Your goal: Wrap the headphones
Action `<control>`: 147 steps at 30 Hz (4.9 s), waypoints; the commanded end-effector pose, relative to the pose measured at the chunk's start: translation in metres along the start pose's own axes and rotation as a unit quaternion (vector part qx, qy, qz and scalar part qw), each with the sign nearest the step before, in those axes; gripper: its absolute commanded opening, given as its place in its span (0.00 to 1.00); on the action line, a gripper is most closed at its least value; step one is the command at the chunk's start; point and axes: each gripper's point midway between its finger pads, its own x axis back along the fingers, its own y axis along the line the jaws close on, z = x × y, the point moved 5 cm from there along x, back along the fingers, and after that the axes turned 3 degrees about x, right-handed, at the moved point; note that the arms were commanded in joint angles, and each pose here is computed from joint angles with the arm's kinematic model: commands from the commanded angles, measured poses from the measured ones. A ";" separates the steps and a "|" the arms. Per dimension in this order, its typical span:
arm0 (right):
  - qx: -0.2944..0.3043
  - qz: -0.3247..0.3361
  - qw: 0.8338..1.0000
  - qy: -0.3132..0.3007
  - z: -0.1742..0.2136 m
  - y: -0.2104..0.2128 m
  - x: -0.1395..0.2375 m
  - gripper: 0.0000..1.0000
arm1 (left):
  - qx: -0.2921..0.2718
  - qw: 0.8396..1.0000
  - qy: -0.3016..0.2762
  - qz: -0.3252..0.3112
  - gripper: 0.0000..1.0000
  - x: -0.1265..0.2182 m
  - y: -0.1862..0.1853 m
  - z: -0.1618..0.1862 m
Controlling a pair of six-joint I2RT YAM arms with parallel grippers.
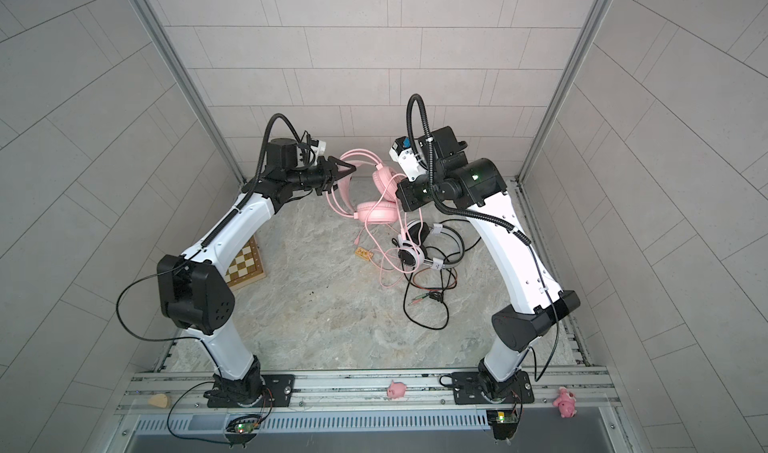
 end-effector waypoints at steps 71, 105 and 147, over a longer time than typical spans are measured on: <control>-0.209 -0.035 0.967 -0.141 0.016 -0.094 -0.111 0.13 | -0.001 0.983 -0.071 0.170 0.00 0.027 -0.074 -0.030; -0.300 -0.181 0.907 -0.233 0.034 -0.035 -0.288 0.58 | 0.023 0.939 -0.264 0.220 0.00 0.103 -0.121 -0.113; -0.133 -0.167 0.977 -0.010 0.172 0.105 -0.212 0.03 | 0.028 0.849 -0.493 0.189 0.00 0.202 -0.079 -0.229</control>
